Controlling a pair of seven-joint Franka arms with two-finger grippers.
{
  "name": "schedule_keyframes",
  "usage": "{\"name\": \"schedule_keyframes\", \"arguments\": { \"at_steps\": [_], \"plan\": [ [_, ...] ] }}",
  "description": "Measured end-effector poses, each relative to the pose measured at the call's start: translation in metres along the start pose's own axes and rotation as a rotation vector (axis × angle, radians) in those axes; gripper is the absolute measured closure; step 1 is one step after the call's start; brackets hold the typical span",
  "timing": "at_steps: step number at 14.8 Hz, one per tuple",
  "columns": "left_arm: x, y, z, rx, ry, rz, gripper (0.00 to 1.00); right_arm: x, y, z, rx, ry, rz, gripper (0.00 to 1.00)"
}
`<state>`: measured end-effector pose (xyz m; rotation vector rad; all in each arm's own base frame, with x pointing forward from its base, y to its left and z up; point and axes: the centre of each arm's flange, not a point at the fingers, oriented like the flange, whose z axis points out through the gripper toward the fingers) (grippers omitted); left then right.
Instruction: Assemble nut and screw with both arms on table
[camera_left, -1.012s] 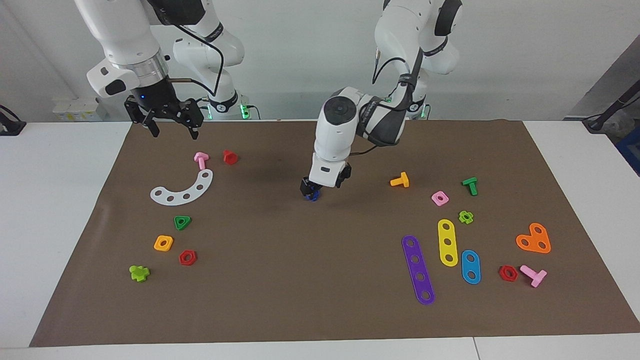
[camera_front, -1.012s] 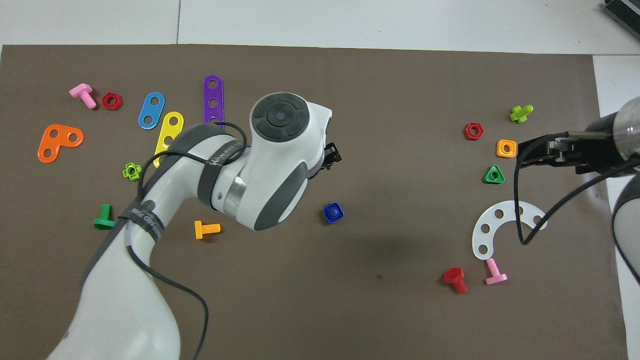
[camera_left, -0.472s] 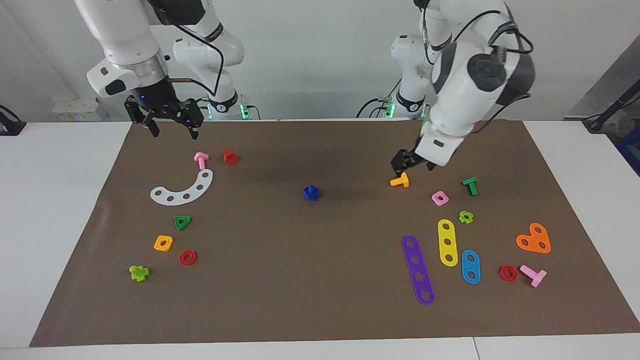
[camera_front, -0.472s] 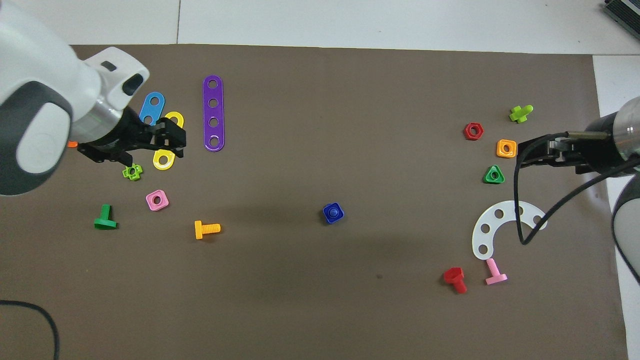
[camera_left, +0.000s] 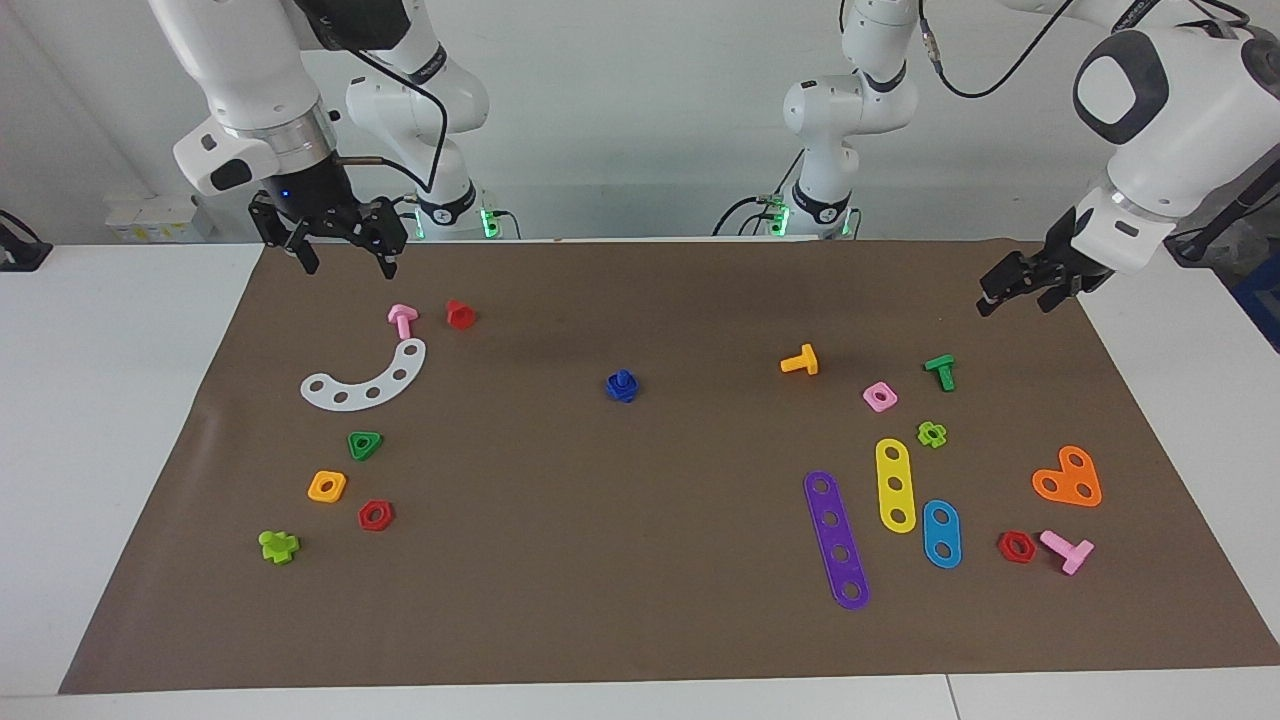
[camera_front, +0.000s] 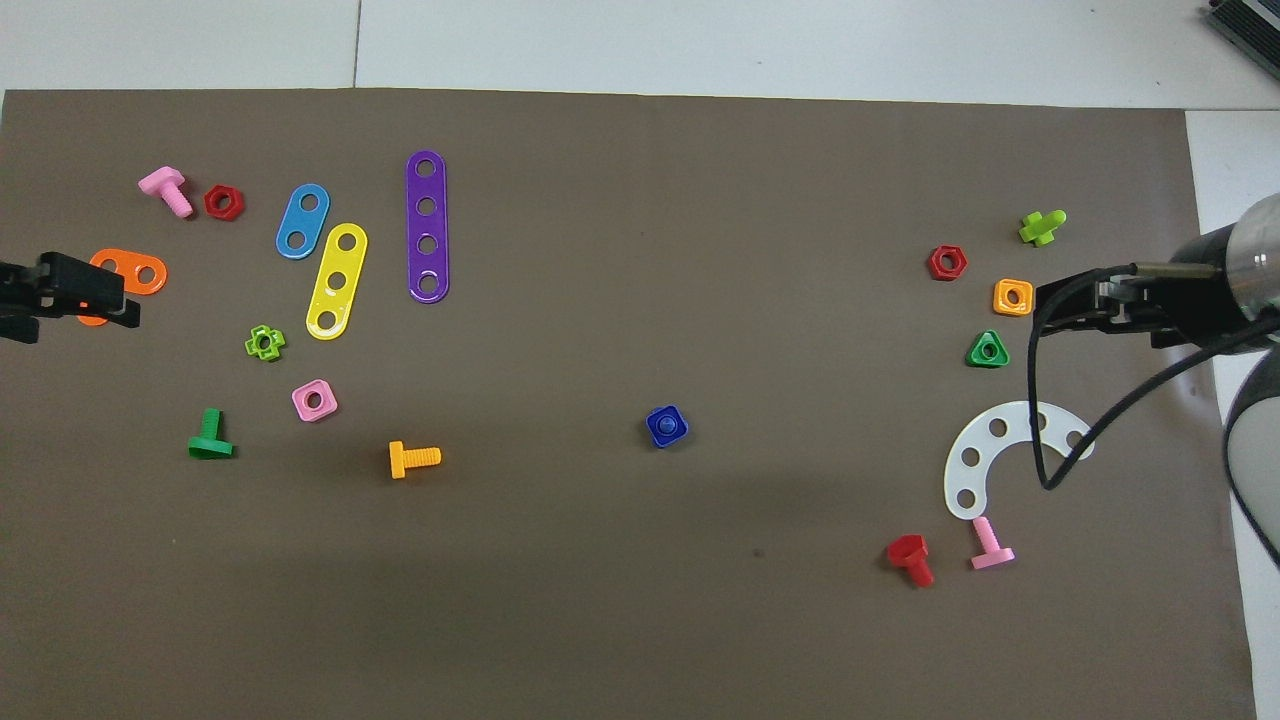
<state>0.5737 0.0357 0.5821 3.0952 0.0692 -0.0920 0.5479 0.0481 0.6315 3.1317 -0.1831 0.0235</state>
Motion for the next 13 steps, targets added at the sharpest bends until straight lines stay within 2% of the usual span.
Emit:
{"name": "schedule_keyframes", "arguments": {
  "at_steps": [2, 4, 9, 13],
  "plan": [
    [-0.006, 0.013, -0.013, 0.06, 0.011, 0.034, 0.0, 0.0, 0.0, 0.0, 0.0, 0.0, 0.0, 0.0],
    [-0.013, 0.024, -0.029, 0.074, 0.01, 0.053, 0.0, 0.0, 0.0, 0.0, 0.0, 0.0, 0.0, 0.0],
    [-0.021, 0.029, -0.047, 0.073, 0.012, 0.06, 0.0, 0.0, 0.0, 0.0, 0.0, 0.0, 0.0, 0.0],
    [-0.02, 0.032, -0.049, 0.036, 0.023, 0.061, 0.0, 0.0, 0.0, 0.0, 0.0, 0.0, 0.0, 0.0]
  ]
}}
